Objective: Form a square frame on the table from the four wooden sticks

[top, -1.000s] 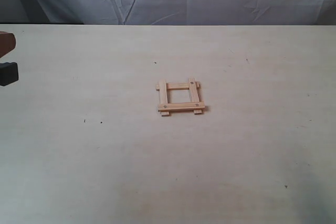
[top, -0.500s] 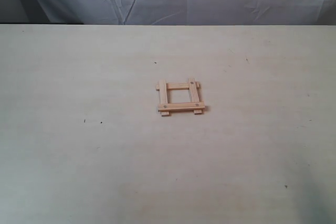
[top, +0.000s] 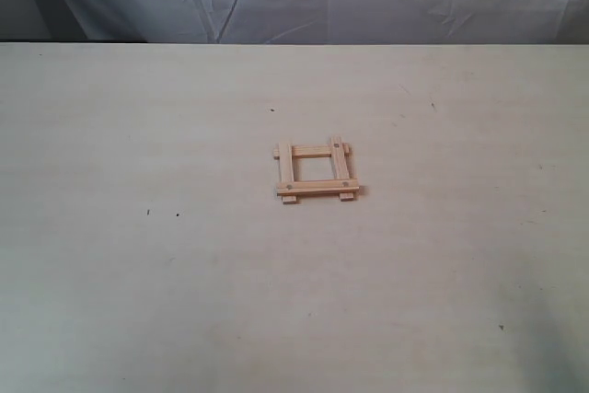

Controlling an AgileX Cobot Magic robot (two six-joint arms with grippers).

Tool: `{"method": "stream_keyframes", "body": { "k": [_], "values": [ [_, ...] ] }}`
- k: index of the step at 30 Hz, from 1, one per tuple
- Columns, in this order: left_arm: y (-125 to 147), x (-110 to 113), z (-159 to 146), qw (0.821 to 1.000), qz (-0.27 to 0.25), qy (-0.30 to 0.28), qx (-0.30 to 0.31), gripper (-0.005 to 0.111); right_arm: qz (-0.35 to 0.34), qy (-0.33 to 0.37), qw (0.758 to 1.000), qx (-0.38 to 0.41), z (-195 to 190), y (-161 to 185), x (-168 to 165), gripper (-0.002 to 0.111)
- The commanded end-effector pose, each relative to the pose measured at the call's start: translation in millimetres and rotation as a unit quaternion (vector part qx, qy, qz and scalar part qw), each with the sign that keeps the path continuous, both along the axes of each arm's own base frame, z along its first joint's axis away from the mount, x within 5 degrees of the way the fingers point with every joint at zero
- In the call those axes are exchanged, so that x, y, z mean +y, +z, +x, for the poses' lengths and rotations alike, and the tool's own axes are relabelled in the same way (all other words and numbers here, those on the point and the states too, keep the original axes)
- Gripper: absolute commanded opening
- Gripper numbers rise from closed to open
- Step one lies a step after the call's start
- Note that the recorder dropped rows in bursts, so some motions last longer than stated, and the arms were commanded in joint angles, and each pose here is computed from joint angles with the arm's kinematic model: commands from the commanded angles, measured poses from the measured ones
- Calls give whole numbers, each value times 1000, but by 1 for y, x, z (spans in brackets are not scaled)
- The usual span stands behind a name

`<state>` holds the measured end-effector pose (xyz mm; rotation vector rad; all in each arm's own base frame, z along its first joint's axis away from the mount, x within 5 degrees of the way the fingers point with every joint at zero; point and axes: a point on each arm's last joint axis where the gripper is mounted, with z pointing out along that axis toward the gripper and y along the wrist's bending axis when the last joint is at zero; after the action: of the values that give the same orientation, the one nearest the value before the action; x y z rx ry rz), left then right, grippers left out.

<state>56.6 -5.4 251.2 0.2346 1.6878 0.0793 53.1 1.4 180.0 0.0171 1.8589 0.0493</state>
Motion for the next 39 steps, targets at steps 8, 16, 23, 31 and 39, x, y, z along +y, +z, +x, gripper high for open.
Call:
{"method": "stream_keyframes", "body": {
  "k": [8, 16, 23, 31, 39],
  "values": [
    [-42, -2, -6, 1000, -13, -19, 18, 0, -2, -3, 1000, -9, 0, 1, 0, 0],
    [-58, -1, -6, 998, 8, -17, 61, 0, -2, -3, 1000, -9, 0, 1, 0, 0],
    [-70, 1, -4, 997, -24, 1, 68, 0, -2, -3, 1000, -9, 0, 1, 0, 0],
    [-69, 0, -3, 997, -50, 5, 64, 0, -2, -3, 1000, -9, 0, 1, 0, 0],
    [-68, 0, -3, 996, -62, 7, 63, 0, -2, -3, 1000, -9, 0, 1, 0, 0]
  ]
}}
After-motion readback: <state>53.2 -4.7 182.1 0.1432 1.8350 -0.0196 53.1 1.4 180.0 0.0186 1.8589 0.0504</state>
